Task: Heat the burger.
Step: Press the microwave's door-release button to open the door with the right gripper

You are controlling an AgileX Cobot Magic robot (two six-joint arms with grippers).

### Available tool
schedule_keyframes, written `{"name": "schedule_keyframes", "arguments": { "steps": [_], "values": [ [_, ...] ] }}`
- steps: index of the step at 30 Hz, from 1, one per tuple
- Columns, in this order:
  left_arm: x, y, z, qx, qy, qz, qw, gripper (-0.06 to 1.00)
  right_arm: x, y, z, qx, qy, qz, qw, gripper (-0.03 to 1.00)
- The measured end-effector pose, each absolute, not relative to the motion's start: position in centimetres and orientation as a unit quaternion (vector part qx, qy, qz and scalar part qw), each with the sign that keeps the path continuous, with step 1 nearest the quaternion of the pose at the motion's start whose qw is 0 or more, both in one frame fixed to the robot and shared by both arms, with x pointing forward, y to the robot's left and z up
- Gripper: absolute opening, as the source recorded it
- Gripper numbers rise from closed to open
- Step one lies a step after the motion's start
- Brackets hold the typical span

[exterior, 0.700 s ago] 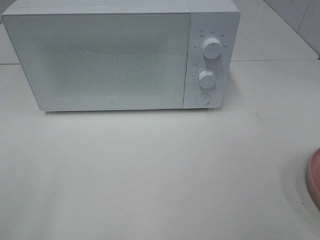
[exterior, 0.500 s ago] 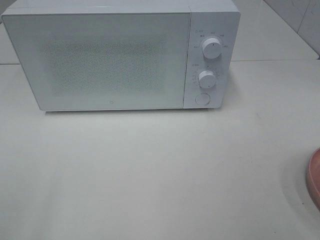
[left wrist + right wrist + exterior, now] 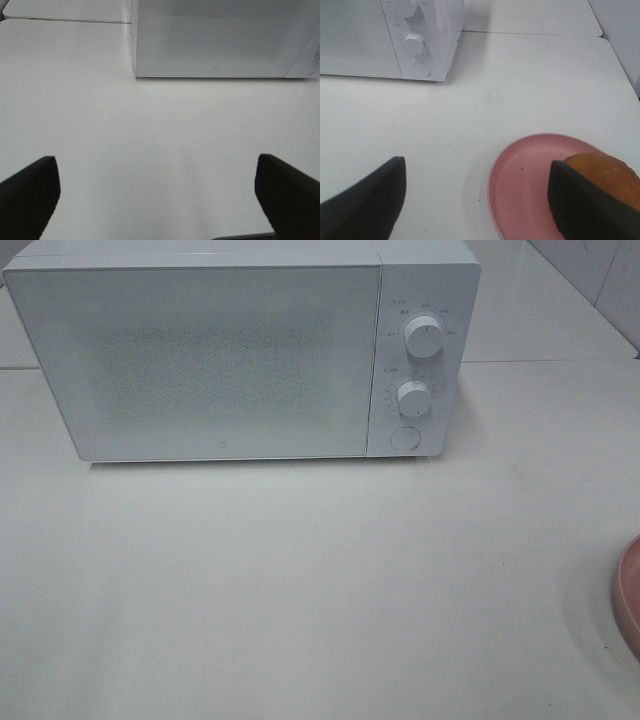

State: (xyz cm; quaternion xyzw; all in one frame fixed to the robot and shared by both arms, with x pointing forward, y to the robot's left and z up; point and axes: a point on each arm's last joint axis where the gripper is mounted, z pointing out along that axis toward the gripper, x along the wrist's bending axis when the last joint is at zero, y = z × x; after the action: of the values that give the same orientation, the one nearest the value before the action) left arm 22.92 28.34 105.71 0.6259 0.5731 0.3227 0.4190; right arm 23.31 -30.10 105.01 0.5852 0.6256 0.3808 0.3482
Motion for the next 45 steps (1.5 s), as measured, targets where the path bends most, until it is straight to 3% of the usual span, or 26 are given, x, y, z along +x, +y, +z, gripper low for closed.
{"name": "schedule_keyframes", "arguments": {
  "steps": [10,28,45],
  "values": [
    [22.9,28.3,105.7,0.626,0.573,0.323,0.419,0.98,23.4,-30.1,106.4,0.583,0.608,0.403,0.358,0.74],
    [22.9,28.3,105.7,0.626,0.573,0.323,0.419,0.98,30.3,-29.3,108.1,0.588,0.617,0.391,0.347,0.74],
    [22.9,28.3,105.7,0.626,0.573,0.323,0.419,0.98,36.4,-28.7,107.3,0.595,0.628,0.376,0.332,0.74]
  ]
}}
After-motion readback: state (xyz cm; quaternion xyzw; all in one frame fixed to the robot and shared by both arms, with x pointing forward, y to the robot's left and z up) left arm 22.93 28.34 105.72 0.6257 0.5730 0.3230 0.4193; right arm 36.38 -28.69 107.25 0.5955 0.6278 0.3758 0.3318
